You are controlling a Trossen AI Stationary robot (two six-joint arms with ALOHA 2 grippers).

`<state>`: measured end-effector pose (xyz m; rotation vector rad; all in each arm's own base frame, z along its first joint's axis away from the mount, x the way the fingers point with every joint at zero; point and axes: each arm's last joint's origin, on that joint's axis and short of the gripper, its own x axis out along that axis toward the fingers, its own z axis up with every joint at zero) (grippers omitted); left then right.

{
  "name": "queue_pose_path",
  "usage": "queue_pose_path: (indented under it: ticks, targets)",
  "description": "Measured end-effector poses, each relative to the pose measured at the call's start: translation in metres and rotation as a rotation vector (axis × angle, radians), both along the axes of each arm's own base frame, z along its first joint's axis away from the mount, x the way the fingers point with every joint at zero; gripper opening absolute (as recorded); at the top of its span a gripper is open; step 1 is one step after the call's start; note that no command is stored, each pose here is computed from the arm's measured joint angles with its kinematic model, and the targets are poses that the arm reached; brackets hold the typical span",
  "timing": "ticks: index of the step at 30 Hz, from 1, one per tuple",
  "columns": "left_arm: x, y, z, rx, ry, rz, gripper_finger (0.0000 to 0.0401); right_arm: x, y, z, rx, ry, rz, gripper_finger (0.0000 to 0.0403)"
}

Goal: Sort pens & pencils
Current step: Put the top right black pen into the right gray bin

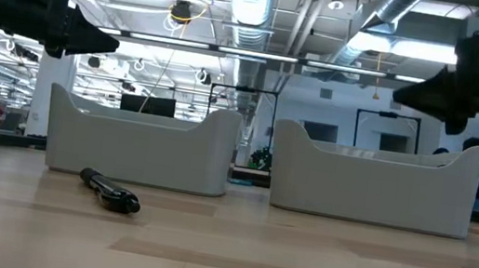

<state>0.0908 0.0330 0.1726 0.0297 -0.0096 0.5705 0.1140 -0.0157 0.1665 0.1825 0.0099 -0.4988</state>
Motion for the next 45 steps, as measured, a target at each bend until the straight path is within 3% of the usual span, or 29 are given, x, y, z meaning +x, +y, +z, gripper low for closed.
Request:
queue_pose_path:
  ticks: [10,15,21,28,33,41,45]
  targets:
    - [0.0,0.0,0.0,-0.011,-0.008,-0.021,0.0119,0.0,-0.002,0.003,0.008,-0.001,-0.016,0.0072]
    - [0.0,0.0,0.0,-0.107,-0.069,-0.02,0.0119,0.002,-0.005,0.04,-0.098,-0.031,-0.04,0.0072]
    - [0.0,0.0,0.0,-0.092,-0.064,0.007,0.0119,0.009,-0.011,0.098,-0.167,-0.071,-0.094,0.0072]
    - [0.0,0.0,0.0,-0.055,-0.041,0.007,0.0119,0.042,-0.024,0.152,-0.245,0.09,-0.138,0.0072]
    - [0.0,0.0,0.0,-0.054,-0.04,0.008,0.0119,0.071,-0.031,0.188,-0.224,0.065,-0.151,0.0072]
    - [0.0,0.0,0.0,-0.054,-0.04,0.008,0.0119,0.109,-0.04,0.216,-0.247,0.085,-0.158,0.0072]
    - [0.0,0.0,0.0,-0.056,-0.041,0.009,0.0119,0.126,-0.046,0.221,-0.288,0.164,-0.16,0.0072]
